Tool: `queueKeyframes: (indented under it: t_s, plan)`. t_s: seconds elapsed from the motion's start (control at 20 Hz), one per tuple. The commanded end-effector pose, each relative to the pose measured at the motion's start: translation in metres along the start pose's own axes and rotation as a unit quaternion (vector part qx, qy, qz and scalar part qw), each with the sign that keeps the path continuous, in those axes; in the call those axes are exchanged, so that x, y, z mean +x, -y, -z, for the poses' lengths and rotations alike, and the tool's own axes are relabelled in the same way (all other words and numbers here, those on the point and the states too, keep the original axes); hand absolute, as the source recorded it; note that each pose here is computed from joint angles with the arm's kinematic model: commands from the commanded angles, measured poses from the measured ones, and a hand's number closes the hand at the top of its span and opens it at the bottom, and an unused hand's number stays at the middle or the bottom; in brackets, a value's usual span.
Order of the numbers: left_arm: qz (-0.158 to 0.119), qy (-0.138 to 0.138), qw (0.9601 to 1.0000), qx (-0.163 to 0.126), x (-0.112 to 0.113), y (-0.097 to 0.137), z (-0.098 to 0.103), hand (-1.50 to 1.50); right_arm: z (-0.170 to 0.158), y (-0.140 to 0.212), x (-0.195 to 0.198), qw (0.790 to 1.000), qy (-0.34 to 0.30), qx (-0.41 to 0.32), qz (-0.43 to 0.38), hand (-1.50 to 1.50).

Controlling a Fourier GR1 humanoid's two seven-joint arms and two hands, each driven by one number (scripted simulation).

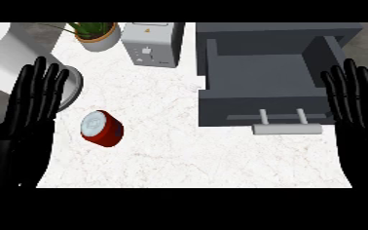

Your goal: Pick up the can, place it into the drawer and close the drawer

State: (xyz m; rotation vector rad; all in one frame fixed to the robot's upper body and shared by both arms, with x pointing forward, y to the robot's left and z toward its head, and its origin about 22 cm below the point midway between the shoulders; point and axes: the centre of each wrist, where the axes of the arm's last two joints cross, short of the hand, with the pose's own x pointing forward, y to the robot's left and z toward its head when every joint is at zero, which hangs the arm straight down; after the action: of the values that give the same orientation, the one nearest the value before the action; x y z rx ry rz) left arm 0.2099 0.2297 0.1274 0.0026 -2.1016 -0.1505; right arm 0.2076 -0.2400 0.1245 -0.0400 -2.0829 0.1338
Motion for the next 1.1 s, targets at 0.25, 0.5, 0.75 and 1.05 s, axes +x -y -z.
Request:
queueKeyframes:
  t_s: [0.25,0.5,0.75,1.05]
  plan:
    - [0.124,-0.034,0.9604,0.247,0.004,-0.021,-0.031,-1.5,-0.005,0.003,-0.001,0.999,0.004,-0.04,0.011,-1.5]
    - [0.073,-0.202,0.9027,0.373,-0.004,-0.016,-0.053,-1.5,-0.014,0.012,-0.021,0.984,-0.142,-0.104,0.001,-1.5]
    - [0.073,-0.219,0.8947,0.382,0.021,0.011,-0.061,-1.5,-0.013,0.016,-0.023,0.984,-0.147,-0.095,-0.006,-1.5]
    - [0.082,-0.204,0.8945,0.389,0.023,0.02,-0.032,-1.5,-0.026,0.025,-0.003,0.986,-0.14,-0.096,0.0,-1.5]
